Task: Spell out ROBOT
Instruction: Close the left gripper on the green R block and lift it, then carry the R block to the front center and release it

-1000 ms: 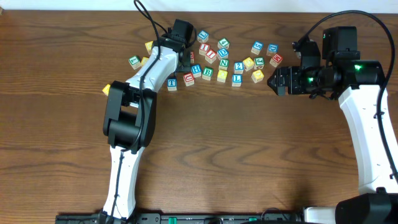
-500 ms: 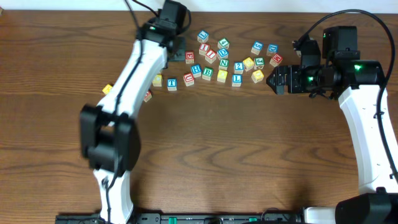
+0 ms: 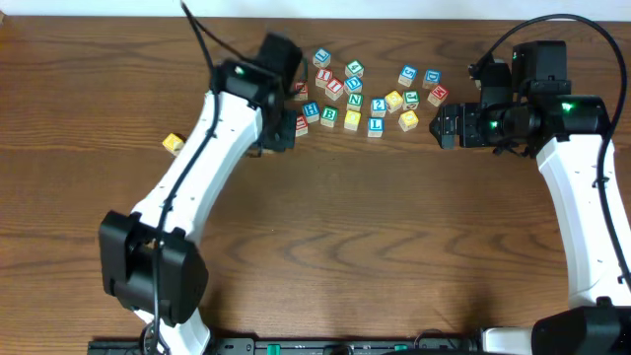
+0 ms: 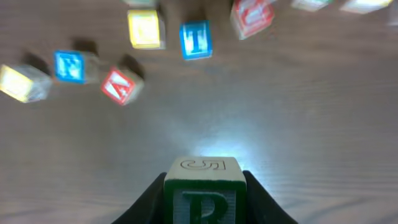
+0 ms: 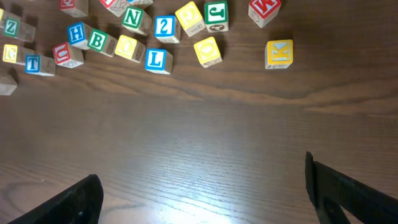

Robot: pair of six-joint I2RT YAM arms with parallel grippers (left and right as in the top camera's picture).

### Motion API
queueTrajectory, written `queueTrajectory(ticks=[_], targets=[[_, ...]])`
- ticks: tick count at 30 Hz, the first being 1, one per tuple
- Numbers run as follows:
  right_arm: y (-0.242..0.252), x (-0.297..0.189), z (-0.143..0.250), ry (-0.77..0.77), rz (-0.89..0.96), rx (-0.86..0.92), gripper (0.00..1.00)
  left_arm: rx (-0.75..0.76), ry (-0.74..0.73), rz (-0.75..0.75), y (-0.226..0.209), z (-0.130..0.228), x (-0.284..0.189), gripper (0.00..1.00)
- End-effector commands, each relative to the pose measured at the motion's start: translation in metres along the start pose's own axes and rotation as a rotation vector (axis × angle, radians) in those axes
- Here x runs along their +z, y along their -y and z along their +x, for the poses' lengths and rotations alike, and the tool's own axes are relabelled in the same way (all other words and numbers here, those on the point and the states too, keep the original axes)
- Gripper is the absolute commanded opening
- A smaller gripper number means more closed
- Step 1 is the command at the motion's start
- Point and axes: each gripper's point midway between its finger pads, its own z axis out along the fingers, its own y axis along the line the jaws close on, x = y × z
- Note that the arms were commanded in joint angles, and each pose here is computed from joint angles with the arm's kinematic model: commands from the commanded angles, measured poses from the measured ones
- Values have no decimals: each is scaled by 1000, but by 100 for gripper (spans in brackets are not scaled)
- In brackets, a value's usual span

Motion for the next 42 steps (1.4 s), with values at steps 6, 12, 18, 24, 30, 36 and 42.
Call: queueTrajectory(ticks=[6,12,18,24,30,36,42], targets=[[3,-1,0,4,9,-5,99,41,-6,17,15,27,84,22],[3,-1,1,3,9,-5,99,82,116,66,46,9,102,26],[3,-1,1,3,9,-5,99,76,120,70,53,7,111,26],[3,-1,1,3,9,-5,99,31,79,80,55,15,120,26],[3,-1,1,0,9,-4,99,68,68,107,61,17,126,26],[3,0,1,-1,9,-4,99,71,59,107,61,18,129,26],[4,1,2,-6,13,-3,99,94,75,110,62,12,125,22]])
